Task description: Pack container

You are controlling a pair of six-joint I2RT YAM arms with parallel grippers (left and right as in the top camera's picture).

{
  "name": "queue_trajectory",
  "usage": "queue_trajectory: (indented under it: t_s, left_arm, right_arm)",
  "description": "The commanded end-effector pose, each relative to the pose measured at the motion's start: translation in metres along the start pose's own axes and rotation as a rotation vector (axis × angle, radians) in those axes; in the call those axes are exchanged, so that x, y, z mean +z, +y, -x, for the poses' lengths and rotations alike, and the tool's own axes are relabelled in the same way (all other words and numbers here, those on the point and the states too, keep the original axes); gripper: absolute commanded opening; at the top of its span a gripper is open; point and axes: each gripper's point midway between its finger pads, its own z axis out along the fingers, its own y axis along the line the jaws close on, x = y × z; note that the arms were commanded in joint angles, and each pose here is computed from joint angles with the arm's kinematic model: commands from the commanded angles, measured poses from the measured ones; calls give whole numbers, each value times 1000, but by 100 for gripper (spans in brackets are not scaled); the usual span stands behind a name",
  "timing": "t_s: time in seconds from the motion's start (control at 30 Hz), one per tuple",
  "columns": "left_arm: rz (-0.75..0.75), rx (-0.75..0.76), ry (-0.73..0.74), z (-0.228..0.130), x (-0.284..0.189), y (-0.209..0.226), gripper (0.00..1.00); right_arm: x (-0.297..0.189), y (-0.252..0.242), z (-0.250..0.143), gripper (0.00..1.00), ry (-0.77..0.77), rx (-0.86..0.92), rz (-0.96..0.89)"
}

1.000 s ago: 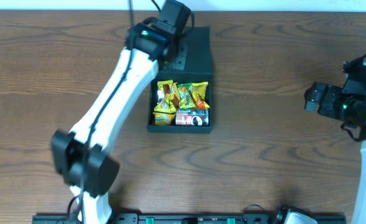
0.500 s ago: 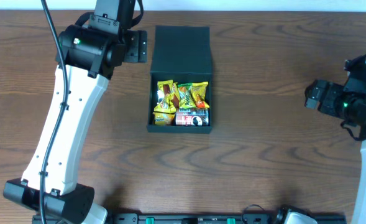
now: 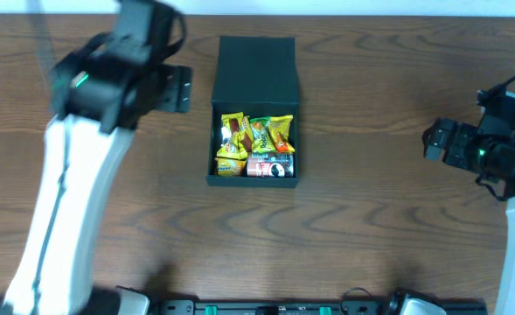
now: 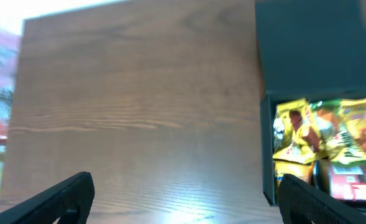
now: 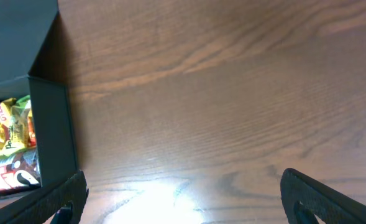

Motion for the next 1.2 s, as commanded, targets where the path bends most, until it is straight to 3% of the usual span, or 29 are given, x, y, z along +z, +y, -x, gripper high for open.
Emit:
queue_trajectory:
  t_s: [0.0, 0.2, 0.43, 0.93, 1.17]
  left_arm:
    - [2, -42, -159, -10, -65, 27, 95]
    - [-25, -156, -355, -49, -121, 47, 95]
    - [-70, -263, -423, -74, -145, 54, 95]
    - [-49, -203, -239, -120, -131, 52, 95]
    - [-9, -204, -261, -127, -139, 63, 95]
  right_arm:
    - [-16, 10, 6, 99, -67, -50, 25]
    - [-26, 11, 6, 99, -98, -56, 25]
    - [-26, 11, 6, 99, -97, -56, 25]
    - [-26, 11, 6, 99, -97, -56, 25]
    - [-26, 11, 6, 99, -97, -56, 25]
